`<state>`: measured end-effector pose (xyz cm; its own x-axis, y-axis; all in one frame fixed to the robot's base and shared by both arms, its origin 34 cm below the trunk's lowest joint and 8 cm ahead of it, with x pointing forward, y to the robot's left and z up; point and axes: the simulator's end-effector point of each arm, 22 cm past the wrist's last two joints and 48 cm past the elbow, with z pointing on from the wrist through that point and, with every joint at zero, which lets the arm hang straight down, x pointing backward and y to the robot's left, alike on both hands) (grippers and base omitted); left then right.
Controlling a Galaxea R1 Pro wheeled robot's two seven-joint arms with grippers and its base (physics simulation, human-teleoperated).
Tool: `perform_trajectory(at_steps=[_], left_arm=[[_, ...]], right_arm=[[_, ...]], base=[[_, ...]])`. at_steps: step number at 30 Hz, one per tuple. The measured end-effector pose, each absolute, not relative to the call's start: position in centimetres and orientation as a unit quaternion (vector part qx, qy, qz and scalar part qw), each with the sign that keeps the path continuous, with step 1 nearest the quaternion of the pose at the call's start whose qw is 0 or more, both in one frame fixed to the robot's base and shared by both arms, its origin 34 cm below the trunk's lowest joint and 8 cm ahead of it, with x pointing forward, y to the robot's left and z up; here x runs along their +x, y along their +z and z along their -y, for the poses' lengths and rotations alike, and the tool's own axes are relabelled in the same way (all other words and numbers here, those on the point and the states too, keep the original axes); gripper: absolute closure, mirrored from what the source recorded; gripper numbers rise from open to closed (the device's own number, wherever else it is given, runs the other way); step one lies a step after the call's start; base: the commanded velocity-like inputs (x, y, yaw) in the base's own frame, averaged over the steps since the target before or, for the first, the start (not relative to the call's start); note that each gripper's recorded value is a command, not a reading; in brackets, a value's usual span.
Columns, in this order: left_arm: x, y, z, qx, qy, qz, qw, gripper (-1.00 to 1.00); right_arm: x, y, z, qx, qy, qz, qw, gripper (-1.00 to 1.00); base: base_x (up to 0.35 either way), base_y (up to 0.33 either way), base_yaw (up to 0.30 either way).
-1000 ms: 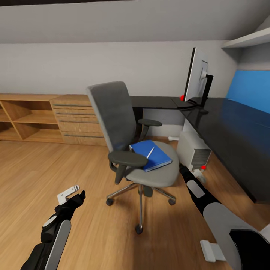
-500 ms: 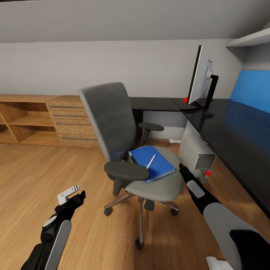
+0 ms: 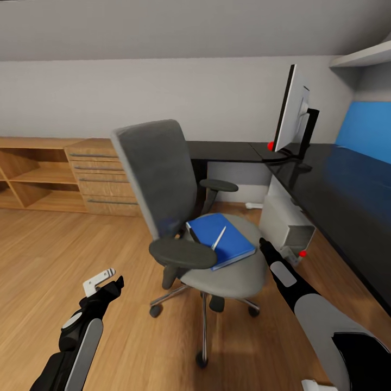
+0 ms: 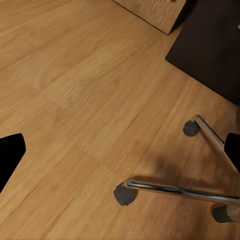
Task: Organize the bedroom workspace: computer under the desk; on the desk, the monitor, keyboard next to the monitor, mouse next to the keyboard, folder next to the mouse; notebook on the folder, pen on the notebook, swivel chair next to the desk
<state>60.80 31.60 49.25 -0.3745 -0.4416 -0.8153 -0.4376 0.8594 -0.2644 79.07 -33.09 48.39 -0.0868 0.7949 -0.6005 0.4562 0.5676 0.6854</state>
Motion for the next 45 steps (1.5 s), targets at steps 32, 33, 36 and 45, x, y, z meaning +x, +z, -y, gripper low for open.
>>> perform_trajectory(at_steps=[32, 33, 36, 45], left_arm=[[60.8, 49.2, -31.6, -0.265, -0.002, -0.829, 0.492, -1.00], [60.8, 49.2, -31.6, -0.265, -0.002, -0.829, 0.492, -1.00], [60.8, 49.2, -31.6, -0.265, -0.002, -0.829, 0.492, -1.00], [60.8, 49.2, -31.6, -0.266, -0.002, -0.829, 0.492, -1.00]], right_arm=[[78.8, 47.3, 31.4, 0.429, 0.180, -0.738, 0.490, -1.00], [78.8, 47.3, 31.4, 0.429, 0.180, -0.738, 0.490, -1.00], [78.8, 47.3, 31.4, 0.428, 0.179, -0.738, 0.490, -1.00], [78.8, 47.3, 31.3, 0.427, 0.179, -0.739, 0.490, -1.00]], base=[[0.006, 0.000, 0.132], [0.000, 0.000, 0.029], [0.050, 0.000, 0.114], [0.168, 0.000, 0.231]])
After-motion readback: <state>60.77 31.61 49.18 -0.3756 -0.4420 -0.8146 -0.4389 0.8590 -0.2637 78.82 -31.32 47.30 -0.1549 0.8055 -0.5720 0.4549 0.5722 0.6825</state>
